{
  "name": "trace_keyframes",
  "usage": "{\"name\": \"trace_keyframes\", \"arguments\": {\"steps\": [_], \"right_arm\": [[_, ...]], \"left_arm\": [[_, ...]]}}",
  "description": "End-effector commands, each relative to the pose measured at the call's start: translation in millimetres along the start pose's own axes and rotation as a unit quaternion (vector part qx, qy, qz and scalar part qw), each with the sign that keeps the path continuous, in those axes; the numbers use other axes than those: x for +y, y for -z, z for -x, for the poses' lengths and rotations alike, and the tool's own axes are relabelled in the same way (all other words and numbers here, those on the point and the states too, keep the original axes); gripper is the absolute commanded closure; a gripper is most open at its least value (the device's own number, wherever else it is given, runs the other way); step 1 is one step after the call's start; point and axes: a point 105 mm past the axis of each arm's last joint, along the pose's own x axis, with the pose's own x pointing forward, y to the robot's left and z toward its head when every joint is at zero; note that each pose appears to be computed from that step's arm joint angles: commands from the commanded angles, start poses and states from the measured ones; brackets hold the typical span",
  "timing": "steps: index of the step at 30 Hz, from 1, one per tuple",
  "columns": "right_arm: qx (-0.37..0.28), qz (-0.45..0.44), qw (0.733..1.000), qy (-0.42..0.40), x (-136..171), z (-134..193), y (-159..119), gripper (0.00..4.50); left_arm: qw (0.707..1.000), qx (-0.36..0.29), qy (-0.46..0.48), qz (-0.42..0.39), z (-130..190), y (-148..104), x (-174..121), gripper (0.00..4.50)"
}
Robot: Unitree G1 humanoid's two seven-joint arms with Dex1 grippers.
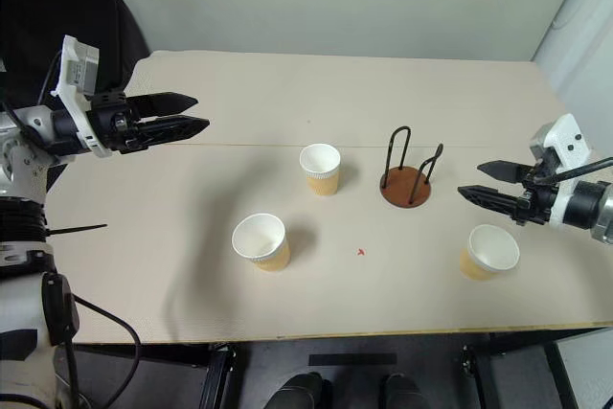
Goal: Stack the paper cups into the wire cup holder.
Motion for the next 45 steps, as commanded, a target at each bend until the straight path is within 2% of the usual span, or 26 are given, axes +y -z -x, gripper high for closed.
{"name": "trace_keyframes", "arguments": {"steps": [1,11,18,22,26,35,45], "right_arm": [[-0.018,0.027,0.999,0.01,1,3,-14,1.52],[-0.019,-0.002,1.0,0.001,5,-9,-10,1.52],[-0.003,-0.03,0.998,-0.051,27,-28,-3,1.52],[0.009,-0.037,0.998,-0.05,24,-26,2,1.52],[0.025,-0.039,0.998,-0.031,17,-32,5,1.52],[0.044,-0.049,0.996,-0.056,24,-59,18,1.52],[0.053,-0.022,0.998,0.017,-10,-95,23,1.52]], "left_arm": [[0.999,-0.006,0.039,-0.036,-8,-15,-12,0.58],[0.992,0.023,0.106,-0.067,-26,-23,-25,0.58],[0.983,0.007,0.156,-0.095,-43,-47,-38,0.58],[0.977,0.001,0.185,-0.106,-57,-50,-50,0.58],[0.974,0.004,0.201,-0.11,-59,-47,-53,0.58],[0.976,0.016,0.192,-0.098,-50,-31,-58,0.58],[0.983,0.006,0.157,-0.092,-42,-28,-59,0.58]]}}
